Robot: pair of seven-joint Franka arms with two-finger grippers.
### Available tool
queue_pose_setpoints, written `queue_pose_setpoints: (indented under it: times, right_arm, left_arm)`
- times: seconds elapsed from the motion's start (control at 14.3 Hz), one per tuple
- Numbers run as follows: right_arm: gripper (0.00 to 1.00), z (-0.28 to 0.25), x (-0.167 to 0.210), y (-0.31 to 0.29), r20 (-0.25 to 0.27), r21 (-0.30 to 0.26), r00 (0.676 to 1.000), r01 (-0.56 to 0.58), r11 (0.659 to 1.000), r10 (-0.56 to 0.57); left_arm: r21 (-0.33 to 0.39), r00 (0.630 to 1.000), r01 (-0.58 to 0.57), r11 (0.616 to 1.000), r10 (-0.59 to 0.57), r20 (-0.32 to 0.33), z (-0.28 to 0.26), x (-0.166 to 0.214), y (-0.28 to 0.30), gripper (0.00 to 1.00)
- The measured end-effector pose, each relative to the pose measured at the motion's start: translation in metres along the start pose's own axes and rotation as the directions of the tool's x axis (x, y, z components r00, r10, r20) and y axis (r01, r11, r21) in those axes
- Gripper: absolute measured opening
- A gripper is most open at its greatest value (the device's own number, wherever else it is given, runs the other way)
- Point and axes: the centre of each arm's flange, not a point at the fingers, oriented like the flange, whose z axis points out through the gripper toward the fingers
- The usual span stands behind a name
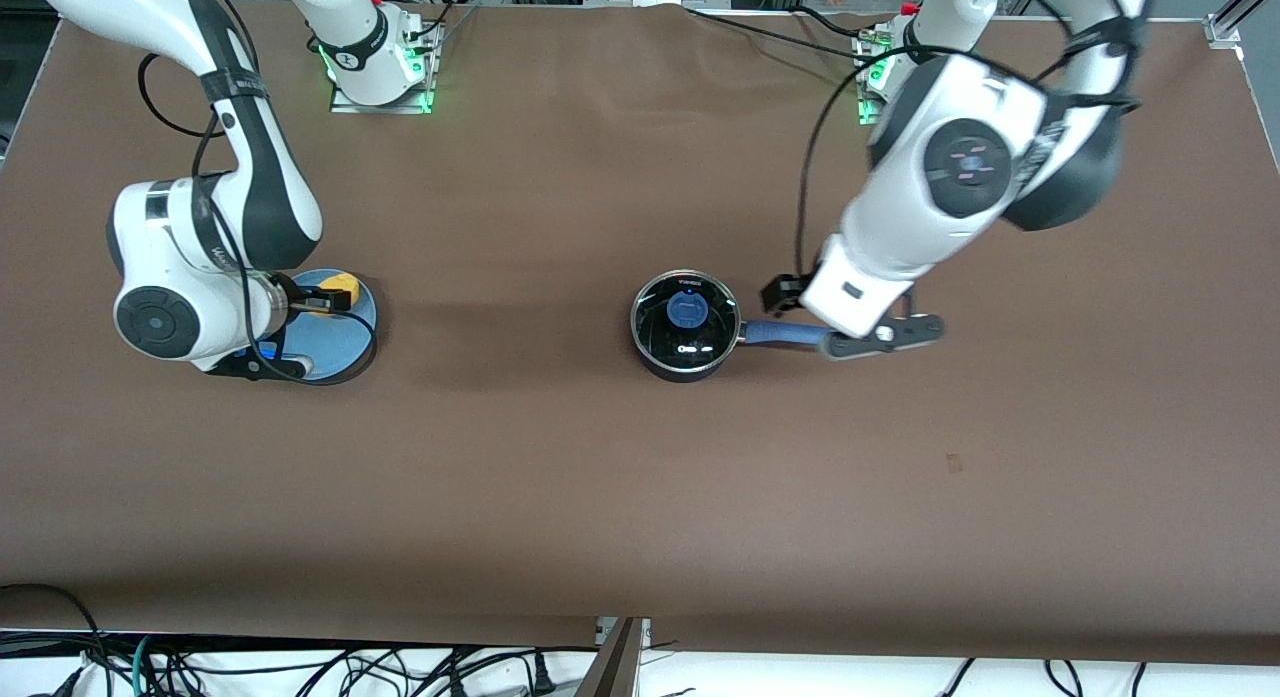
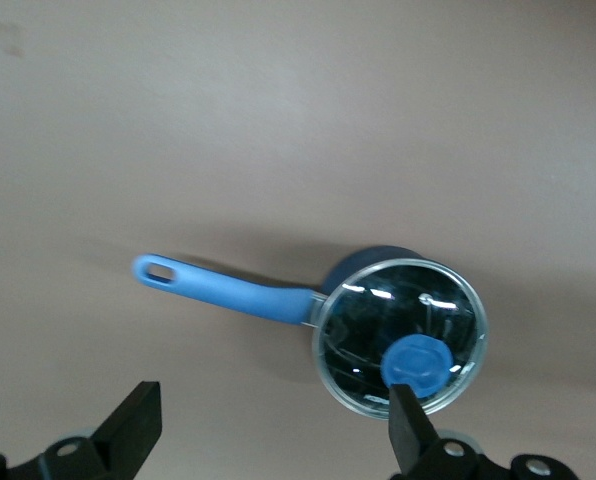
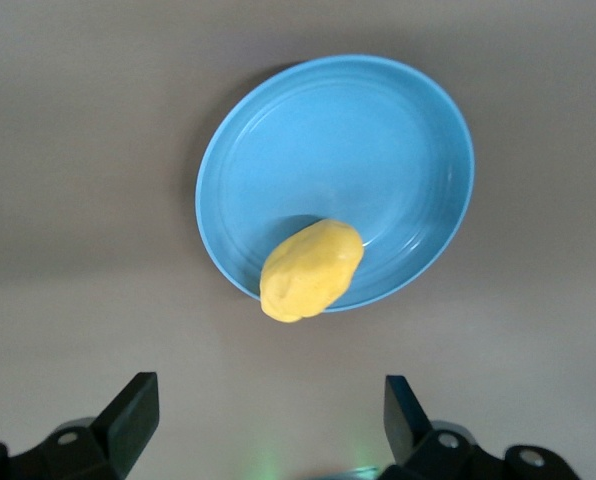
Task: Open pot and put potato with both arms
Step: 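Reach the right gripper to the potato while the left gripper reaches the lid, then grasp the potato with the right gripper while the left gripper grasps the knob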
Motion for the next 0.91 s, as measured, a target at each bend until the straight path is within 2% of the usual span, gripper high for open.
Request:
queue_pose_setpoints:
  times: [0.28, 0.56, 0.7, 0.91]
  right_arm:
    - [1.0, 0.046, -0.003, 0.014, -0.008, 0.027, 0.982, -0.189, 0.982, 0.189]
    - [1.0, 0.062, -0.004, 0.056, 0.03, 0.098, 0.948, -0.317, 0.943, 0.316]
    - [0.99, 0.069, -0.003, 0.067, 0.035, 0.134, 0.927, -0.375, 0.917, 0.374]
    - [0.99, 0.082, -0.003, 0.067, 0.044, 0.155, 0.88, -0.473, 0.867, 0.472]
  left_arm:
    - [0.001, 0.999, -0.044, 0.999, 0.044, 0.001, 0.046, -0.03, 0.055, 1.0]
    - [0.004, 0.997, -0.082, 0.997, 0.082, -0.002, 0.11, -0.055, 0.101, 1.0]
    - [0.033, 0.993, -0.121, 0.992, 0.12, 0.016, 0.134, -0.063, 0.109, 1.0]
    - [0.051, 0.976, -0.216, 0.975, 0.214, 0.039, 0.148, -0.06, 0.105, 1.0]
